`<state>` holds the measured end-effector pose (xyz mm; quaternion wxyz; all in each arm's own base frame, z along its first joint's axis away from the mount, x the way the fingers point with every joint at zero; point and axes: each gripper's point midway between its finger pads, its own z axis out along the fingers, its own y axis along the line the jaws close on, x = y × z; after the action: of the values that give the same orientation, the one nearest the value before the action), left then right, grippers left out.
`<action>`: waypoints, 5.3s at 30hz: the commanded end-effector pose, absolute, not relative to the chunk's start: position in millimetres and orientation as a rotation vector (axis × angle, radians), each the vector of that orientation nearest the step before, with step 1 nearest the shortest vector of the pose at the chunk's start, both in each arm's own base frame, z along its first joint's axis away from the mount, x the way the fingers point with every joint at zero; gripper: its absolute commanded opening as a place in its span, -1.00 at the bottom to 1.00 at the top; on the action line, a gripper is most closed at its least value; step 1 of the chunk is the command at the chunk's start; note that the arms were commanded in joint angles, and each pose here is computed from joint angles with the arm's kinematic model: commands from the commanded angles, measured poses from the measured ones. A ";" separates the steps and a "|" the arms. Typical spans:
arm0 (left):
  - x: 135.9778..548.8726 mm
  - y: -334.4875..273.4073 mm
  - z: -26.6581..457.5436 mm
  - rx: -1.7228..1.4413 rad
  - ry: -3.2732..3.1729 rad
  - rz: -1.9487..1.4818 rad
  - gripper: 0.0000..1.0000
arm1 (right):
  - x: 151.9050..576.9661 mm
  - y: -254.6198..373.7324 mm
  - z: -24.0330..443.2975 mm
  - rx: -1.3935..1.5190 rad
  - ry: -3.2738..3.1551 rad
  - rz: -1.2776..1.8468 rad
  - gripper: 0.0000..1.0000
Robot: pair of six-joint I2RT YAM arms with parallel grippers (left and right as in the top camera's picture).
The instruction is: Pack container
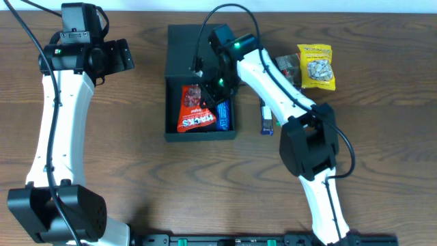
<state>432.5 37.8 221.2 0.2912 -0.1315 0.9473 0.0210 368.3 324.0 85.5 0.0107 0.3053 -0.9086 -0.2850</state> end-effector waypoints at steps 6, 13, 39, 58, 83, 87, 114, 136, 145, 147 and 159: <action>431.6 40.4 220.0 -0.344 2.532 0.063 0.91 | 371.5 331.8 77.0 0.972 -2.891 -0.805 -0.97; 431.6 40.4 220.0 -0.345 2.532 0.063 0.91 | 369.2 317.6 55.0 0.943 -2.902 -0.695 -0.97; 431.0 40.3 219.6 -0.345 2.534 0.063 0.91 | 402.3 286.7 113.8 0.817 -3.219 -0.480 0.21; 430.8 40.3 219.5 -0.345 2.536 0.064 0.91 | 385.3 303.0 31.9 0.853 -3.027 -0.470 -0.97; 430.8 40.3 219.5 -0.345 2.536 0.063 0.91 | 391.1 305.3 51.4 0.874 -3.091 -0.437 -0.98; 430.8 40.3 219.5 -0.345 2.536 0.063 0.91 | 386.1 313.2 44.8 0.885 -3.064 -0.471 -0.97; 412.0 -6.1 128.7 -0.381 2.805 -0.298 0.91 | 390.4 326.8 34.8 0.849 -3.082 -0.519 -0.98; 407.9 -57.7 52.2 -0.486 2.965 -0.768 -0.88 | 390.2 327.5 26.0 0.828 -3.067 -0.536 -0.98; 409.0 -80.9 54.6 -0.414 2.964 -0.807 -0.88 | 379.6 346.3 13.0 0.787 -2.994 -0.675 -0.97; 408.6 -83.2 54.8 -0.407 2.965 -0.810 -0.88 | 378.8 349.8 14.2 0.793 -2.988 -0.696 -0.97; 407.9 -86.8 55.3 -0.407 2.968 -0.820 -0.88 | 377.7 364.4 19.1 0.901 -2.967 -0.784 -0.98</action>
<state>410.4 -80.5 56.0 0.0259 -0.1321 0.9580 -0.2531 384.4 354.7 26.0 -0.0379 0.2657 -0.9351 -0.2315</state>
